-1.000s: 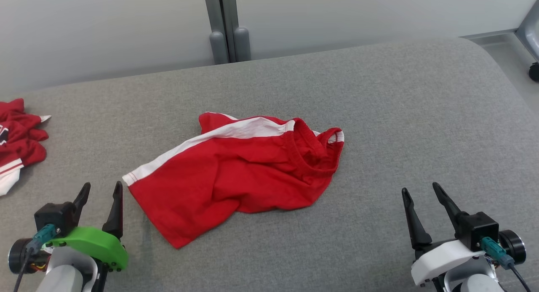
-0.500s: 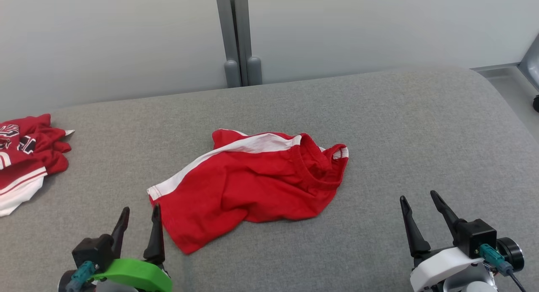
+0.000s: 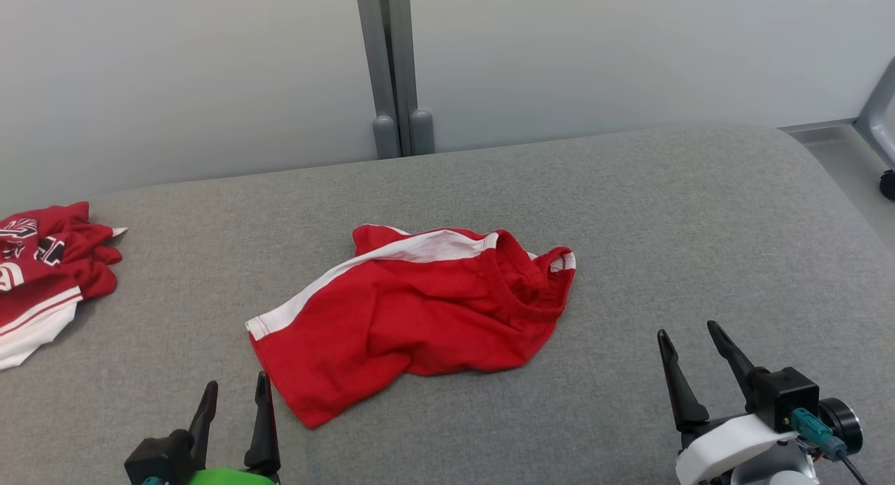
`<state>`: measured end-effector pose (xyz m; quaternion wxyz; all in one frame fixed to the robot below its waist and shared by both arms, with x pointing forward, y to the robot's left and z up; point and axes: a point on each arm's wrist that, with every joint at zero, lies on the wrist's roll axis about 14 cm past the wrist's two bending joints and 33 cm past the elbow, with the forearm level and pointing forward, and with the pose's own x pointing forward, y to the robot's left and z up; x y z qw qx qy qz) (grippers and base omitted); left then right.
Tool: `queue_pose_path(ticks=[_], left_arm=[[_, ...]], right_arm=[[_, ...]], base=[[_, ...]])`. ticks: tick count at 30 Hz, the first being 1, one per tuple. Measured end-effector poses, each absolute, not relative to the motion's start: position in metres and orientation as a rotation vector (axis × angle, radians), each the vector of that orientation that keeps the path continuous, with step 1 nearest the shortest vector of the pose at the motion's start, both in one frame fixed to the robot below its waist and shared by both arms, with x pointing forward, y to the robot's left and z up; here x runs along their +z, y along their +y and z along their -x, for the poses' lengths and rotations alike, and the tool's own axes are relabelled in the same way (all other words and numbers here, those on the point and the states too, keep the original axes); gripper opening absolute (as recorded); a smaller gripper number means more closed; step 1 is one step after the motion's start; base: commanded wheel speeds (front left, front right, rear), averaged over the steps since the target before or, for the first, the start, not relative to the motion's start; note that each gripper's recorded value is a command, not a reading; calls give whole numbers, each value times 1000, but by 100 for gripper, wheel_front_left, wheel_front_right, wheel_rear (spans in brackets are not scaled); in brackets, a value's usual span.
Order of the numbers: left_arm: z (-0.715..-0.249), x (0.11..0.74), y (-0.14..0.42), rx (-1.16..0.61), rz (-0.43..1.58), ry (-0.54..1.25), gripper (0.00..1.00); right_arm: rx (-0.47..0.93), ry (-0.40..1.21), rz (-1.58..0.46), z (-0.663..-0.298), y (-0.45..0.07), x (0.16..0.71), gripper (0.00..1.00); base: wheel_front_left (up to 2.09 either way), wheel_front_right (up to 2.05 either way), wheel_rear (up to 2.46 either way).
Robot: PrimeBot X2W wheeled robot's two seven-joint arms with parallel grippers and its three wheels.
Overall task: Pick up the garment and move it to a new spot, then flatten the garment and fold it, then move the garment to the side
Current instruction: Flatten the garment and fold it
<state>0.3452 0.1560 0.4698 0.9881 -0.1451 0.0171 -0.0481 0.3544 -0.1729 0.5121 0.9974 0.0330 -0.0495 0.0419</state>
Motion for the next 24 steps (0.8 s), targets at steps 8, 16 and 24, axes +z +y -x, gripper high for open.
queue_pose_path(ticks=[8,16,24], left_arm=[[-343,466,153,-104,283,45,100],[-342,463,150,-110,282,56,100],[-341,461,149,-111,282,65,100]], right_arm=[[86,-85,-73,-354,-172,508,100],[84,-77,-73,-354,-172,505,100],[109,-63,-63,-363,-164,502,100]], base=[[0,0,0],[0,0,0],[0,0,0]])
